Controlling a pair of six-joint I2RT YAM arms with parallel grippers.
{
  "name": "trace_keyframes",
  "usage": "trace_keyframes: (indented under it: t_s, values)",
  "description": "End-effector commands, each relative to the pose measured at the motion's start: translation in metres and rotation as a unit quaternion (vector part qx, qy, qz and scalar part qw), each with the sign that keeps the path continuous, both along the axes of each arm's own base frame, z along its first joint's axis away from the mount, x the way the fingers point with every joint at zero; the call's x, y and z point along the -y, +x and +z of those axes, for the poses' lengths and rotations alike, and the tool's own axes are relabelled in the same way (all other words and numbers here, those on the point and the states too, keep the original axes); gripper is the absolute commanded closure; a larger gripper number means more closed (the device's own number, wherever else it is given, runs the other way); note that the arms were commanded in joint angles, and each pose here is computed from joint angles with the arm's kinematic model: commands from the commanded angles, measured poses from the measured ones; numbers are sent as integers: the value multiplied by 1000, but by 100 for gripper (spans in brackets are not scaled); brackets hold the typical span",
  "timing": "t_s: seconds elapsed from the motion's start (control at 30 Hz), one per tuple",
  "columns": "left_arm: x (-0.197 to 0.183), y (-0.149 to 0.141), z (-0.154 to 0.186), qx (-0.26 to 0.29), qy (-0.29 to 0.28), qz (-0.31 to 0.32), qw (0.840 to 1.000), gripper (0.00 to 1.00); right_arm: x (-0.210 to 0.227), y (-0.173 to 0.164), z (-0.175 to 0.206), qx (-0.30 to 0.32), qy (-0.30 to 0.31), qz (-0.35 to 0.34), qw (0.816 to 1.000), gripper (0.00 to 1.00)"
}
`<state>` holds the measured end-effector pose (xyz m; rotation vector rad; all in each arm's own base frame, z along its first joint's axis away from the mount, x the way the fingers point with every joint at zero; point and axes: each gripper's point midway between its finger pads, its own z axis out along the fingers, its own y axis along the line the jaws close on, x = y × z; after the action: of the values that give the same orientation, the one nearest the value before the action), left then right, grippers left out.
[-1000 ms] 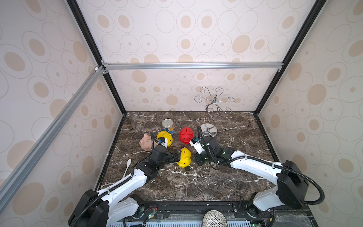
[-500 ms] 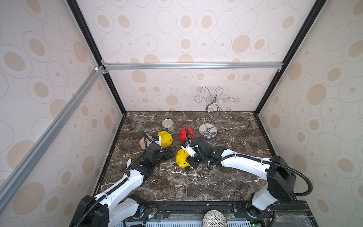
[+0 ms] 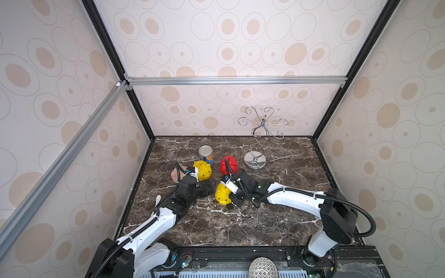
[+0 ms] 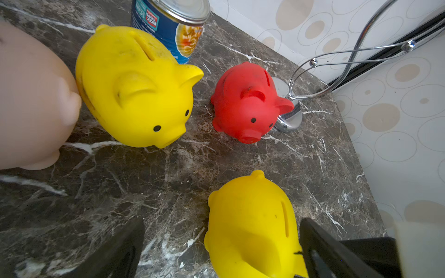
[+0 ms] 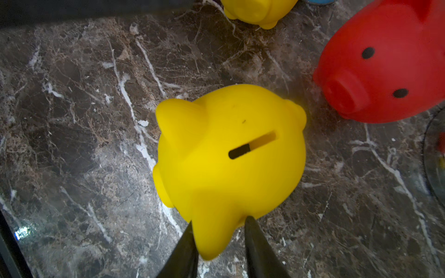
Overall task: Open piggy banks
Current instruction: Adjust the piggy bank at the center of the board.
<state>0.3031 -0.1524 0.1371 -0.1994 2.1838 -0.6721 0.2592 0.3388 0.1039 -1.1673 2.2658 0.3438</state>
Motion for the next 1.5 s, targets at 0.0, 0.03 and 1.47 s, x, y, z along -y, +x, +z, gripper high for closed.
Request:
trace_keyframes:
  t_s: [0.0,0.03,1.47]
  values:
    - [-3,3,5,10,-4,7,1000,0,-7,6,17,30,10,6,999,65]
    - [-3,3,5,9,-3,8,1000,0,-7,6,19,32,14,7,999,65]
    - [0,5,7,14,-19,-2,1000,0,69,1,-21,52,-5,-95,994,78]
